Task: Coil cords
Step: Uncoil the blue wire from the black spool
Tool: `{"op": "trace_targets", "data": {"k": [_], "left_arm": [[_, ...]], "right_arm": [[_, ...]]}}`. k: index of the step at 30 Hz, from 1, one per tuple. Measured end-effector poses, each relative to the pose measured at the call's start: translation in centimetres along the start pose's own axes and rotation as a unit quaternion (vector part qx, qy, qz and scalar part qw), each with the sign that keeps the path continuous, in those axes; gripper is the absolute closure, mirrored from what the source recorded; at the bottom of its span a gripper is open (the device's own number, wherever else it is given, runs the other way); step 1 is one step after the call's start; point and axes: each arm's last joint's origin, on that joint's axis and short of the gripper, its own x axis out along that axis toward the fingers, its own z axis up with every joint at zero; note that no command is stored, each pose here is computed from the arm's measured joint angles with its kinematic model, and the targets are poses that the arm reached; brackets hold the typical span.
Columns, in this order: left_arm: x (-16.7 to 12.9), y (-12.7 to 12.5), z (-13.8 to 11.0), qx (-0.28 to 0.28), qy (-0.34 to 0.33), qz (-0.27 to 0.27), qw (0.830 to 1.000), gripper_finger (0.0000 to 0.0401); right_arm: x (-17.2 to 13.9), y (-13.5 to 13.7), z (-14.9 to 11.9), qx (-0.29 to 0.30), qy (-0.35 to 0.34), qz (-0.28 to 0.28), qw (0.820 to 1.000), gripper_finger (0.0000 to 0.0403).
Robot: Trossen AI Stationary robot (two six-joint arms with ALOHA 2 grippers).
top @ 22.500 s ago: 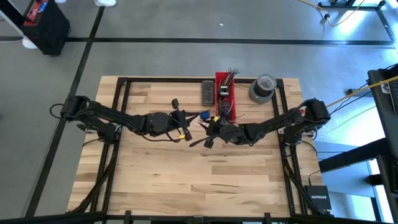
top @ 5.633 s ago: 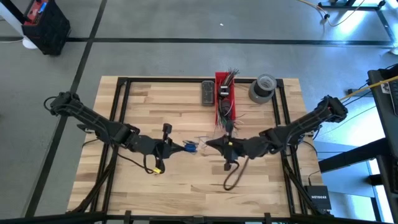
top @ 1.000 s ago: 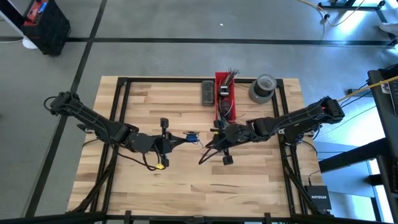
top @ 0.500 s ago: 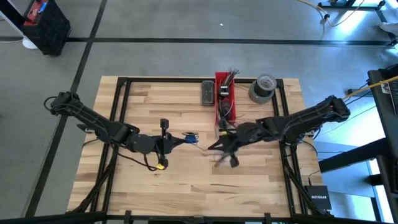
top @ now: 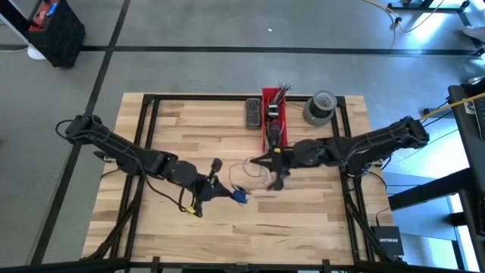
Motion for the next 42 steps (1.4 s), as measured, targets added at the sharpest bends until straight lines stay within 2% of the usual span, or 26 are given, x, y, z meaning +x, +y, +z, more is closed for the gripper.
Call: {"op": "trace_targets", "data": {"k": [4, 6, 8, 10, 13, 15, 17, 22, 24, 26, 30, 33, 38, 42], "left_arm": [[-0.2, -0.4, 1.2, 0.035, -0.056, -0.004, 0.998, 0.0396], [-0.5, -0.6, 1.9, 0.048, -0.072, 0.025, 0.996, 0.0396], [-0.8, -1.1, 2.4, 0.056, -0.056, 0.079, 0.994, 0.0396], [-1.2, -1.4, 2.8, 0.061, -0.022, 0.16, 0.985, 0.0396], [-2.0, -1.8, 3.3, 0.059, 0.04, 0.279, 0.958, 0.0396], [-2.4, -1.9, 3.1, 0.05, 0.08, 0.333, 0.938, 0.0396], [-2.4, -2.0, 2.7, 0.051, 0.114, 0.355, 0.927, 0.0396], [-2.0, -1.8, 1.0, 0.059, 0.164, 0.339, 0.924, 0.0396], [-1.9, -1.5, 0.6, 0.055, 0.17, 0.33, 0.927, 0.0396], [-1.6, -1.3, 0.3, 0.05, 0.162, 0.299, 0.939, 0.0396], [-0.9, -1.1, -0.3, 0.018, 0.119, 0.172, 0.978, 0.0396], [-0.5, -0.6, -0.4, -0.008, 0.073, 0.074, 0.995, 0.0396], [0.0, 0.0, -0.7, -0.04, 0.013, -0.054, 0.998, 0.0396], [0.3, -0.4, -0.4, -0.034, -0.05, -0.162, 0.985, 0.0396]], "right_arm": [[0.5, -0.6, -1.4, 0.016, 0.053, -0.004, 0.998, 0.0398], [0.5, -0.4, -1.9, 0.024, 0.08, 0.004, 0.996, 0.0398], [0.3, -0.2, -2.5, 0.029, 0.11, 0.011, 0.993, 0.0398], [0.1, 0.4, -2.9, 0.04, 0.137, 0.021, 0.99, 0.0398], [-0.4, 1.5, -3.2, 0.043, 0.172, 0.021, 0.984, 0.0398], [-0.7, 2.2, -3.3, 0.038, 0.188, 0.016, 0.981, 0.0398], [-1.3, 3.0, -3.0, 0.029, 0.184, 0.013, 0.982, 0.0398], [-3.4, 4.2, 0.5, 0.001, 0.122, -0.002, 0.993, 0.0398], [-4.1, 4.5, 2.1, -0.023, 0.1, -0.006, 0.995, 0.0398], [-4.7, 4.5, 3.7, -0.04, 0.072, -0.008, 0.997, 0.0398], [-5.3, 4.3, 5.6, -0.07, 0.025, -0.014, 0.997, 0.0398], [-5.4, 3.8, 6.6, -0.093, -0.006, -0.034, 0.995, 0.0398], [-4.3, 1.9, 6.7, -0.107, -0.016, -0.079, 0.991, 0.0398], [-3.2, -0.5, 5.6, -0.094, 0.016, -0.118, 0.988, 0.0397]]}}
